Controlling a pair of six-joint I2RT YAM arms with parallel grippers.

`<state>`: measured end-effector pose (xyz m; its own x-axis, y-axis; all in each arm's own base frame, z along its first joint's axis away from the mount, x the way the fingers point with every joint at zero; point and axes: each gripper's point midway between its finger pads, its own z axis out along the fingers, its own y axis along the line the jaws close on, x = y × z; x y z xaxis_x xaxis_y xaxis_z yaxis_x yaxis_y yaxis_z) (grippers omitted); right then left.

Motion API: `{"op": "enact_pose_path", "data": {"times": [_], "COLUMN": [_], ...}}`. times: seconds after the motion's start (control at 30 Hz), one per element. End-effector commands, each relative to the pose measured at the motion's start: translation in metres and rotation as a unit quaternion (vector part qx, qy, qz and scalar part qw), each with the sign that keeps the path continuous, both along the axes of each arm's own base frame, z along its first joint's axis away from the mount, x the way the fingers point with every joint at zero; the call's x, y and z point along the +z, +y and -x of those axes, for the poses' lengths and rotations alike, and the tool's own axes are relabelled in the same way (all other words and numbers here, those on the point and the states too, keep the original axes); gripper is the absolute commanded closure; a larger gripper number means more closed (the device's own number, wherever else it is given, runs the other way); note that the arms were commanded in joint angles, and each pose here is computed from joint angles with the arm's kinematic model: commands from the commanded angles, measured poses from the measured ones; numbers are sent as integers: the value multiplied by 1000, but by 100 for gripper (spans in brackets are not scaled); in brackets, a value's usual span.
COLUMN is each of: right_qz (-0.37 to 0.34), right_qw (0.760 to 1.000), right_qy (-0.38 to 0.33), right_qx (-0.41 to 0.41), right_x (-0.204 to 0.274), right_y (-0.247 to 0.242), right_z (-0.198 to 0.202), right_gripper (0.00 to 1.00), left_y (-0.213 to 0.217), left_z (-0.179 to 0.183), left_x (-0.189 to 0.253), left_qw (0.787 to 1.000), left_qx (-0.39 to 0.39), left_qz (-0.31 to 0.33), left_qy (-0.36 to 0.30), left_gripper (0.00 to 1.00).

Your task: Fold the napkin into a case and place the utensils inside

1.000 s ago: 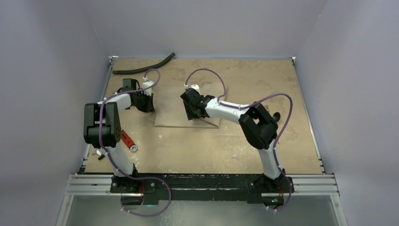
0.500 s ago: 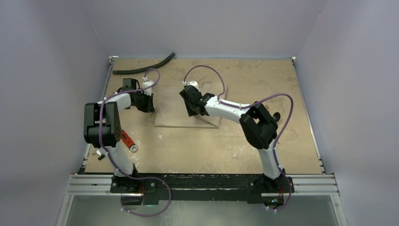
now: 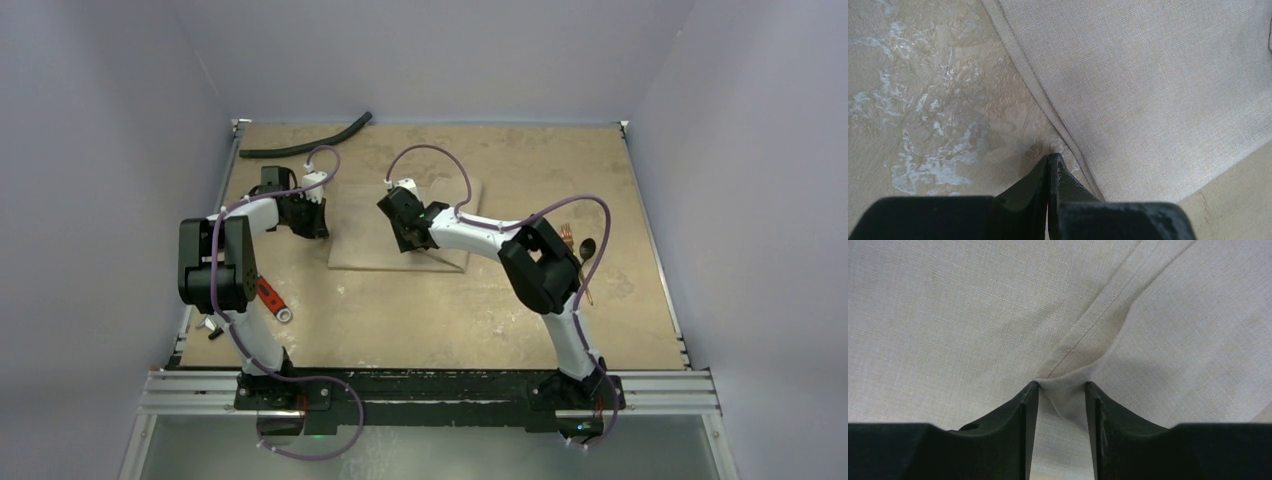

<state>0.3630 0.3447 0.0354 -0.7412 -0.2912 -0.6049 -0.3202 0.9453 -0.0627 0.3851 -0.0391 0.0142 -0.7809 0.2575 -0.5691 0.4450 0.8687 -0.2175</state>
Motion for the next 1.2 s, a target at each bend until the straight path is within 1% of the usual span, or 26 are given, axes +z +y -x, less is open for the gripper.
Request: {"op": "enact_pose_path", "data": {"times": [0.0,0.13,0.2,0.37,0.43,0.5,0.6,0.83,1.03,1.17], "right_qz": [-1,-5,-14,-32,-44,-61,-88,-133,-187,-219], "right_qw": [1000,999,998,997,996,995,992,982,970,962], "right_qy": [-17,-33,-49,-72,-73,-75,-77,-77,-91,-86], "right_qx": [-8,-19,-23,-14,-6,10,42,108,125,137], "right_x": [9,21,35,62,68,73,80,89,100,101], "right_y": [5,2,1,6,10,21,43,96,122,142], "right_z": [-7,-11,-14,-17,-17,-16,-10,4,-1,-3], "right_gripper": [62,86,89,91,93,98,100,100,100,100], "left_y": [15,15,16,15,15,14,13,13,14,13], "left_z": [40,41,42,44,44,45,46,48,48,48], "left_x": [-45,-46,-47,-49,-50,-51,-51,-52,-53,-53], "left_qw": [995,994,994,994,994,994,994,994,994,994], "left_qx": [13,10,9,8,8,8,8,2,3,6], "left_qz": [-37,-38,-40,-40,-39,-38,-35,-36,-39,-36], "left_qy": [97,99,99,101,101,103,104,104,104,106], "left_gripper": [100,100,100,100,100,100,100,100,100,100]}}
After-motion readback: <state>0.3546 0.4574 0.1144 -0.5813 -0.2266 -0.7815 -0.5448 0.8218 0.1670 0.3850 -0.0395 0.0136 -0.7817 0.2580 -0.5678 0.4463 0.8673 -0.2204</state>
